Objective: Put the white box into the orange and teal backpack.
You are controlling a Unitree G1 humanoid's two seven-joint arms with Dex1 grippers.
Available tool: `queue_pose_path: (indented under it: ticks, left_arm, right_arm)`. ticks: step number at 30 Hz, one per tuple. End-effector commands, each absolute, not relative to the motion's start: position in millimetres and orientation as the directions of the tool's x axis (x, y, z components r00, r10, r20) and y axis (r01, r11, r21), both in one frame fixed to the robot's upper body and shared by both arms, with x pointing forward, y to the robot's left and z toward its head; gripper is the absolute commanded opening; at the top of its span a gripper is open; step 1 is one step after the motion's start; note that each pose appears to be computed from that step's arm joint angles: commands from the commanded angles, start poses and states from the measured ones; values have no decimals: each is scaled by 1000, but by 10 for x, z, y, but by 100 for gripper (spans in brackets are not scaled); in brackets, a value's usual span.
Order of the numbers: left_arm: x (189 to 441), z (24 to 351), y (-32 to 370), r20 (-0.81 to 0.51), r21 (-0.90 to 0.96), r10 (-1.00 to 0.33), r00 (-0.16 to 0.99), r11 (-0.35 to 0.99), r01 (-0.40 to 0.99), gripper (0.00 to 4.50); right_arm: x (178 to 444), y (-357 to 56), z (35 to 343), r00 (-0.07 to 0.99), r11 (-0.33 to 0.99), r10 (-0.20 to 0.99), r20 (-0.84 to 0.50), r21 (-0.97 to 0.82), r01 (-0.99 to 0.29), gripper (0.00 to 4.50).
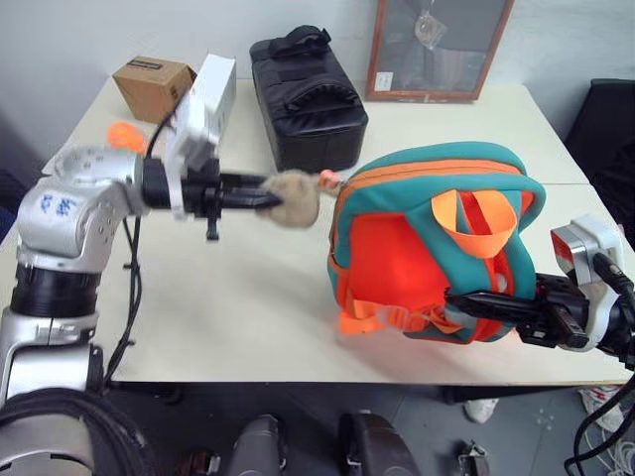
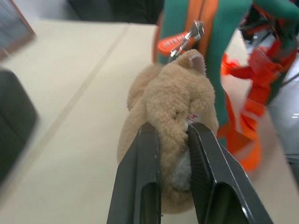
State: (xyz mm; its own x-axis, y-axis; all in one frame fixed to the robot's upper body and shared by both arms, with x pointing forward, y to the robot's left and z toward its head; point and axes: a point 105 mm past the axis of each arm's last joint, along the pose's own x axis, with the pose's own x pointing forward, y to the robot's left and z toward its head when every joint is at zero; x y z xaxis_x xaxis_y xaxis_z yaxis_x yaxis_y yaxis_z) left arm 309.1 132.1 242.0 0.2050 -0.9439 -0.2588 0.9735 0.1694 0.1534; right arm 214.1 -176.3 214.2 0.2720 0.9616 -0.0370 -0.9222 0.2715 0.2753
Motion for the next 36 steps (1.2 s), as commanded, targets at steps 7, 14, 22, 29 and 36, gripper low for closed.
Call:
queue_pose_path:
  ticks: [7, 14, 22, 29, 36]
  left_arm:
    - [3176, 1508, 1100, -484, 209, -838, 253, 169, 963, 46]
    - [3619, 1443, 1007, -453, 307, -797, 400, 281, 909, 46]
    - [3517, 1715, 1108, -325, 225, -873, 364, 303, 926, 116]
    - [2980, 1955, 1690, -279, 79, -897, 344, 335, 939, 334]
    - [2407, 2554, 2255, -234, -2, -896, 376, 387, 922, 446]
  right_arm:
    - [2056, -1638, 2288, 207, 197, 978, 26, 216, -956, 0]
    - [2008, -1518, 2321, 187, 178, 982, 39, 173, -969, 0]
    - [2154, -1564, 1985, 379, 385, 923, -69, 134, -913, 160]
    - [2071, -2365, 1960, 495, 528, 842, -214, 139, -838, 401]
    - [2123, -3196, 2587, 636, 660, 734, -236, 27, -751, 450]
